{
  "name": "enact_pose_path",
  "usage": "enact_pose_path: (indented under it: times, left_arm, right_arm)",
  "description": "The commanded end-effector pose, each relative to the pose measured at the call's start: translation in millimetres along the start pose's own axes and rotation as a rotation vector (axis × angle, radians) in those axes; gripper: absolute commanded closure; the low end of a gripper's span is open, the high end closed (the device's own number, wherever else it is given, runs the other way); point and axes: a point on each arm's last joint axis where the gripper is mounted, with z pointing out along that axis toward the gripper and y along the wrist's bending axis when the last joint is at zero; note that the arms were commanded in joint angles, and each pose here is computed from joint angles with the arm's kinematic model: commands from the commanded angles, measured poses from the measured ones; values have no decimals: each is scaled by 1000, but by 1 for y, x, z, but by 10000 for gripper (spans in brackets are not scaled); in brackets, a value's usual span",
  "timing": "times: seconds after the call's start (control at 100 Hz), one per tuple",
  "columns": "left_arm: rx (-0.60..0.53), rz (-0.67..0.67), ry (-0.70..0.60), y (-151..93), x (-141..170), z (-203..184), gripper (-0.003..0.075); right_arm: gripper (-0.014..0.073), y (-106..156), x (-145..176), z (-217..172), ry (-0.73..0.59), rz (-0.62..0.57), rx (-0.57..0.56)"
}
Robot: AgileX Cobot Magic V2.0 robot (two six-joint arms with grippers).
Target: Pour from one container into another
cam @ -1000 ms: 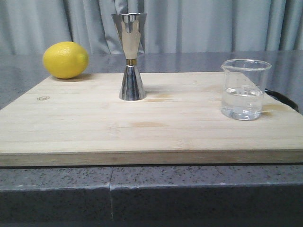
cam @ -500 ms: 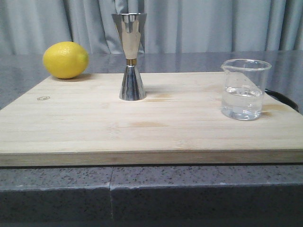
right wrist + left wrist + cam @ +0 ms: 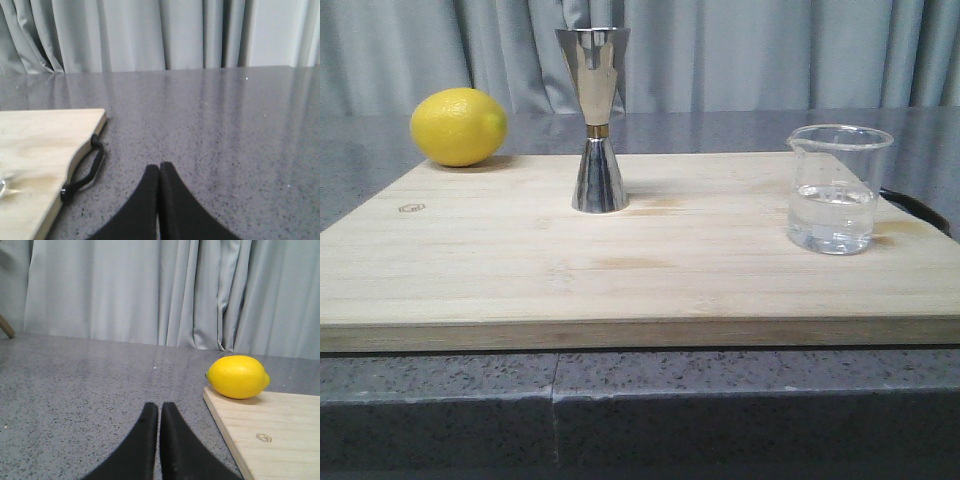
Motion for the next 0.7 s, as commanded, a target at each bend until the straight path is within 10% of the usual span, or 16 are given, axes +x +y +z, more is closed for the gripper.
enact_pose_path:
  times: [0.0,0.34,0.69]
  left_arm:
    - [14,-8,-67,0,4,-2,739]
    - [15,-10,-75,0,3,-2,739]
    - [33,-121,-203,-4,-40,-7,739]
  right_arm:
    - [668,0,-3,-1,-120,-11,-3]
    - [668,1,-14,-3,-246,1,-9]
    - [668,0,-45,-9,-284,263,-36]
